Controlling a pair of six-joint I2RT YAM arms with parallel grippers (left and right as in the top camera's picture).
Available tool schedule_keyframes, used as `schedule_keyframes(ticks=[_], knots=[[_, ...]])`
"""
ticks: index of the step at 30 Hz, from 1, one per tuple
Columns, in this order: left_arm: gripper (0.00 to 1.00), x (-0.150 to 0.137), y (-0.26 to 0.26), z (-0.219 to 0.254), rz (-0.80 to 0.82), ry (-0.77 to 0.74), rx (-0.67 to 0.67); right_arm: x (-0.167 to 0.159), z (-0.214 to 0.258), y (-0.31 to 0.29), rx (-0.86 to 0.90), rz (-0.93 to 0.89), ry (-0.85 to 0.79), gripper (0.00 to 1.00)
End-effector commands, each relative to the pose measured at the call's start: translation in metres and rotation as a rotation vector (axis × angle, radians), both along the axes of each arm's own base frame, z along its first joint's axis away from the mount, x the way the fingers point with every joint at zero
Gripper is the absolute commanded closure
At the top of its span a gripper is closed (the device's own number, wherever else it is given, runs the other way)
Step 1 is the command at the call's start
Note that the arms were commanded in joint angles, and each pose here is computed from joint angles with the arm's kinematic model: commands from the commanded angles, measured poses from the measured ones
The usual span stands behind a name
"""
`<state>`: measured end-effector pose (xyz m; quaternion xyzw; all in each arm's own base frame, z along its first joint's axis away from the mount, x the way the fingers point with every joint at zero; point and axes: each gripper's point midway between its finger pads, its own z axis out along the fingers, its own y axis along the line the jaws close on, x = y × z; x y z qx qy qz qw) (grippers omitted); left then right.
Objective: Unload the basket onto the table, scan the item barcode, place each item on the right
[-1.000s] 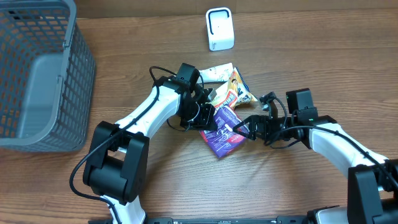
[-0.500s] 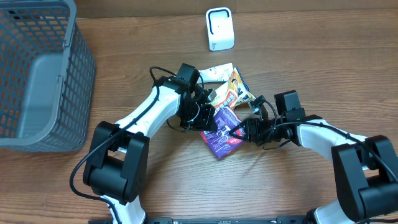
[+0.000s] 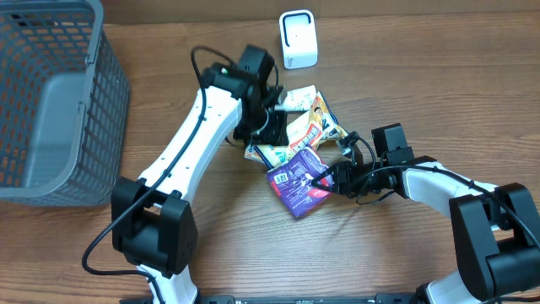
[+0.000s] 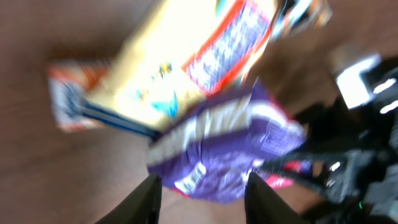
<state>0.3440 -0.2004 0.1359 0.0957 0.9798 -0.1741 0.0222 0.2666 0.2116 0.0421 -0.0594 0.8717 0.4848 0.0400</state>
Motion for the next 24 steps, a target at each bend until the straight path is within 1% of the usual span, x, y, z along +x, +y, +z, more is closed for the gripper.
schedule_keyframes(ticks=[1, 4, 5, 7, 8, 9, 13, 15, 20, 21, 22, 24], knots=[[0.56, 0.021, 0.009, 0.024, 0.023, -0.117, 0.058, -0.005, 0.003, 0.003, 0.021, 0.015, 0.016, 0.96], [0.56, 0.020, 0.010, 0.024, 0.023, -0.113, 0.063, -0.005, 0.017, 0.004, 0.045, 0.023, 0.014, 0.96], [0.58, 0.018, 0.010, 0.023, 0.022, -0.104, 0.064, -0.003, 0.024, 0.005, 0.050, 0.023, -0.009, 0.96], [0.71, 0.009, 0.000, 0.025, -0.002, -0.068, 0.015, 0.003, 0.029, 0.003, 0.027, 0.010, -0.048, 0.96], [0.75, 0.002, -0.008, 0.026, -0.032, -0.050, -0.014, 0.005, 0.026, 0.001, 0.007, -0.003, -0.049, 0.96], [0.81, -0.007, -0.016, 0.026, -0.055, -0.033, -0.023, 0.010, 0.019, -0.005, -0.041, -0.054, -0.021, 0.96], [0.90, -0.024, -0.036, 0.024, -0.113, -0.015, -0.020, 0.021, 0.017, -0.019, -0.061, -0.122, -0.002, 0.96], [0.96, -0.029, -0.040, 0.022, -0.106, 0.002, -0.016, 0.027, 0.015, -0.029, -0.069, -0.166, 0.012, 0.96], [0.96, -0.041, -0.035, 0.000, -0.054, 0.081, 0.001, 0.034, 0.013, -0.049, -0.078, -0.235, 0.045, 0.96], [0.96, -0.042, -0.037, -0.003, -0.050, 0.093, -0.020, 0.033, 0.012, -0.050, -0.078, -0.235, 0.048, 0.96], [0.96, -0.044, -0.049, -0.007, -0.057, 0.117, -0.112, 0.033, 0.012, -0.049, -0.078, -0.235, 0.048, 0.96], [0.96, -0.047, -0.060, -0.012, -0.068, 0.136, -0.187, 0.033, 0.012, -0.049, -0.078, -0.234, 0.048, 0.96]])
